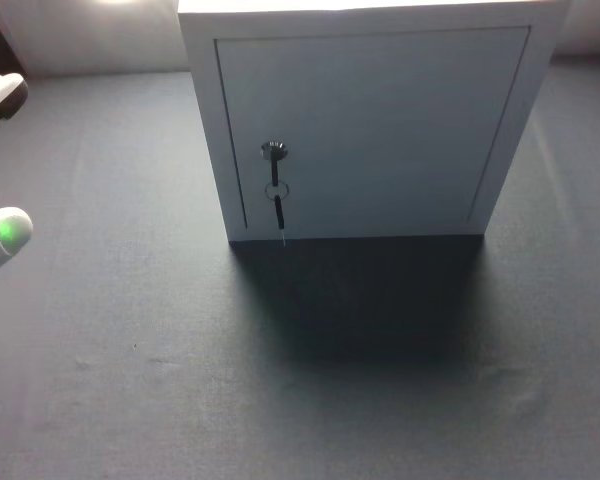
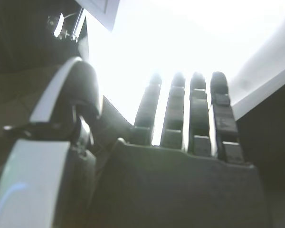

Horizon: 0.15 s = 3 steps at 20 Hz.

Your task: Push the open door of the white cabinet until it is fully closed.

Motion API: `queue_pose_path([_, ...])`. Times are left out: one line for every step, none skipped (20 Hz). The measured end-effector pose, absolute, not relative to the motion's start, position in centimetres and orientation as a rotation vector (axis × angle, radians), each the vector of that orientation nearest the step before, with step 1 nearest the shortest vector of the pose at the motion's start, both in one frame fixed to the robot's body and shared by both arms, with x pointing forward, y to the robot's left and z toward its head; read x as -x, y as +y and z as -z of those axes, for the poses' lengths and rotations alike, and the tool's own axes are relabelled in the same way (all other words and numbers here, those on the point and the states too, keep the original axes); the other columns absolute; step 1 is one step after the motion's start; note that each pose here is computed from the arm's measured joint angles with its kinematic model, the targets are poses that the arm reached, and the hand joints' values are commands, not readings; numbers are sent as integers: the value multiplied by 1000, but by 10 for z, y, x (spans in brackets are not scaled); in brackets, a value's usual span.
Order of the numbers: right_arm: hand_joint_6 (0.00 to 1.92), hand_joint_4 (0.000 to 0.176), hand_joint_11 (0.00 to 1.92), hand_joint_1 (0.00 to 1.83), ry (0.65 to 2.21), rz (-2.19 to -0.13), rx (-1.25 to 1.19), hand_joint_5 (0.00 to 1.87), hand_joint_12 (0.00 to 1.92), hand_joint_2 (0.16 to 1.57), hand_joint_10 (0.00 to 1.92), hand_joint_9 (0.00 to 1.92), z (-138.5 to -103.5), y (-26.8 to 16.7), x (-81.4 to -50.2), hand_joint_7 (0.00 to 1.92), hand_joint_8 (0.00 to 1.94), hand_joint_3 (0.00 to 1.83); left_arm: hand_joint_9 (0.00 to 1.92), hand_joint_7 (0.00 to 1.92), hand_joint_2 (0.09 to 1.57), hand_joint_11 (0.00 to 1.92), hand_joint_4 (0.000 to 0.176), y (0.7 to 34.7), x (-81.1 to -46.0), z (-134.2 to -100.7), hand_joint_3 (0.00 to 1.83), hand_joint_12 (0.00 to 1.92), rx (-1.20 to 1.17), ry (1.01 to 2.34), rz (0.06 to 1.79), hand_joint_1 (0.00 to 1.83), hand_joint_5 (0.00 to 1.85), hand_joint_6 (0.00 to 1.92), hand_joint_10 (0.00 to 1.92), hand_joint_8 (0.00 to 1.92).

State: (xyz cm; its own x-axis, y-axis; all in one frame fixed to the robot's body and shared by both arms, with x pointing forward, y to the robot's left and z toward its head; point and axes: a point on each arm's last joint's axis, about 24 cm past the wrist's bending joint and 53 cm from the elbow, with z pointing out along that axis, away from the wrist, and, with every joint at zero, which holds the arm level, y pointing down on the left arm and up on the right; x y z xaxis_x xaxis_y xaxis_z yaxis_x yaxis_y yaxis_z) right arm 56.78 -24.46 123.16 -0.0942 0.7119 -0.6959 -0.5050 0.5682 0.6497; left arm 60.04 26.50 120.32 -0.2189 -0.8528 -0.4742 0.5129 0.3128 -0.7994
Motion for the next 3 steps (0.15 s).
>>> queue_pose_path([0, 74, 0, 254, 1294, -1018, -218, 0, 0, 1245, 0, 0, -1235, -250, -569, 0, 0, 0, 0, 0, 1408, 0, 37, 265, -601, -1206, 0, 0, 360, 1239, 1307, 109, 0, 0, 0, 0])
queue_pose_path([0, 96, 2, 249, 1276, -1006, -226, 0, 1, 1233, 0, 0, -1239, -255, -570, 0, 0, 0, 0, 0, 1405, 0, 44, 264, -601, -1208, 0, 0, 357, 1233, 1309, 75, 0, 0, 0, 0])
queue_pose_path([0, 90, 44, 221, 1263, -994, -222, 0, 21, 1219, 0, 0, -1242, -259, -569, 0, 0, 0, 0, 0, 1381, 0, 50, 264, -601, -1208, 0, 0, 354, 1233, 1309, 25, 0, 0, 0, 0])
